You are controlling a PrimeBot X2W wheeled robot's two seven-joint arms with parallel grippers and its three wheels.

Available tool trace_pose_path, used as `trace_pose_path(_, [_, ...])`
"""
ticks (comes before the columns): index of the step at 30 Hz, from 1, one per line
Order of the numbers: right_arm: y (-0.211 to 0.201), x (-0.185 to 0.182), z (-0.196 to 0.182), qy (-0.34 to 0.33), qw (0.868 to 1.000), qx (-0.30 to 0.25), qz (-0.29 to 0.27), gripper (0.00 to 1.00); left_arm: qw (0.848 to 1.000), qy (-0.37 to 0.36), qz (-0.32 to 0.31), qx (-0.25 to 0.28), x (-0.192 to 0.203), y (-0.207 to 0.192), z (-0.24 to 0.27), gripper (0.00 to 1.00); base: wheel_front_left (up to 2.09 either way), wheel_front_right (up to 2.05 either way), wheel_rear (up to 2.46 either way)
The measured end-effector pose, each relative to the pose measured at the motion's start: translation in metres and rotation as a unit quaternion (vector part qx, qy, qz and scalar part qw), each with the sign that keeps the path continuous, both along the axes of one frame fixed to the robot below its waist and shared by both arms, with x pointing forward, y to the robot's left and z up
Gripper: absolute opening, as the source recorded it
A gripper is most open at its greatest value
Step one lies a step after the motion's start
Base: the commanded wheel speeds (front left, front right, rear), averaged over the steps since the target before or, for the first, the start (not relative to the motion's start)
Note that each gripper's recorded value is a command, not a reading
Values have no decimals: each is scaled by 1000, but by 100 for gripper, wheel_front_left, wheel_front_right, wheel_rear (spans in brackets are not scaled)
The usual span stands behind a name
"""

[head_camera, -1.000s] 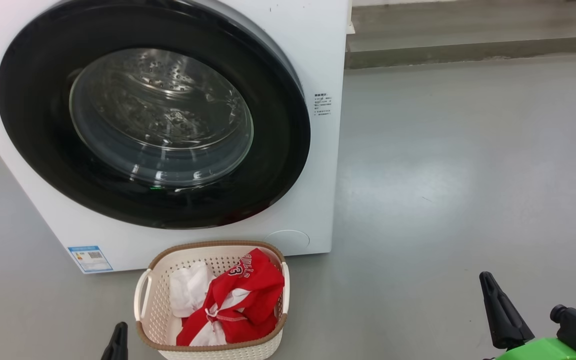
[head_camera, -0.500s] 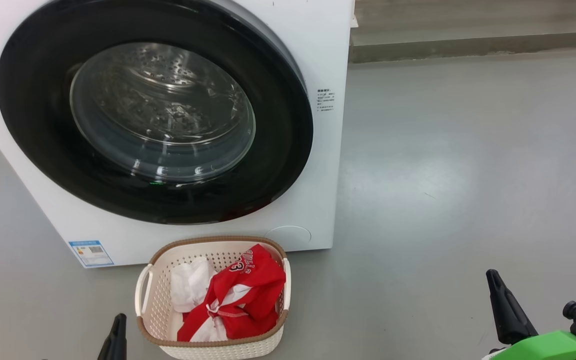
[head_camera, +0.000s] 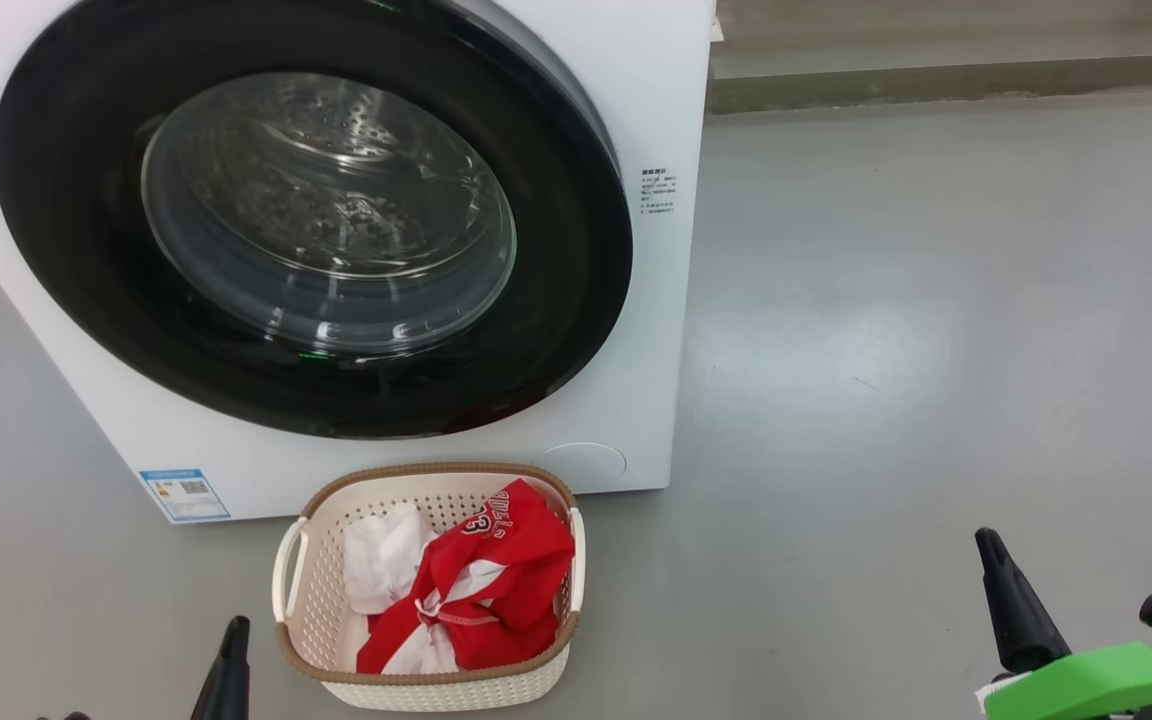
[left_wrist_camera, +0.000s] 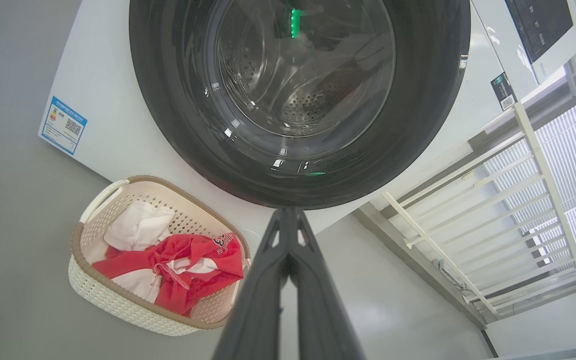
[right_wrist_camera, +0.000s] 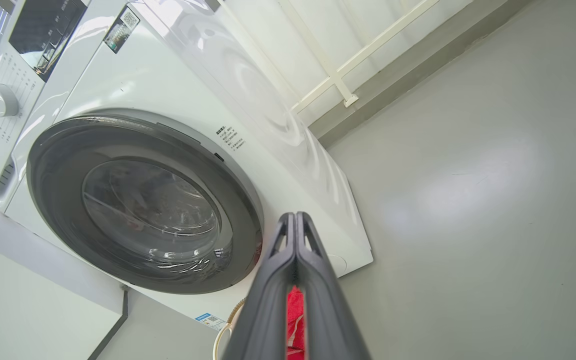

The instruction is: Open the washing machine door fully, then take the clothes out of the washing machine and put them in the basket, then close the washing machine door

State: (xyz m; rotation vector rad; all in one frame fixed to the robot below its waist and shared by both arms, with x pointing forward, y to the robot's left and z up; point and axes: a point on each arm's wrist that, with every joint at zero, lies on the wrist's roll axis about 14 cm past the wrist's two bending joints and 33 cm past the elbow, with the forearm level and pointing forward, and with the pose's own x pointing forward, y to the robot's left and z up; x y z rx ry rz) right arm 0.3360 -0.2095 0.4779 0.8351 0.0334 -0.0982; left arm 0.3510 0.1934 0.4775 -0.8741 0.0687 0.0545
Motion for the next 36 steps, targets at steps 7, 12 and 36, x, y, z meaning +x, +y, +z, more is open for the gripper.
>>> trace_pose_path(7, [-1,6,1,-2,999,37,-3,0,999,7,4,-40,2,0,-3,0,0,0,0])
trace_pose_path(12, [-3,9,3,-3,998,63,-7,0,998,7,5,-60,4,0,-2,0,0,0,0])
trace_pose_path(36, [2,22,-1,1,980,198,-4,0,981,11,8,-191,13,-4,-2,0,0,0,0])
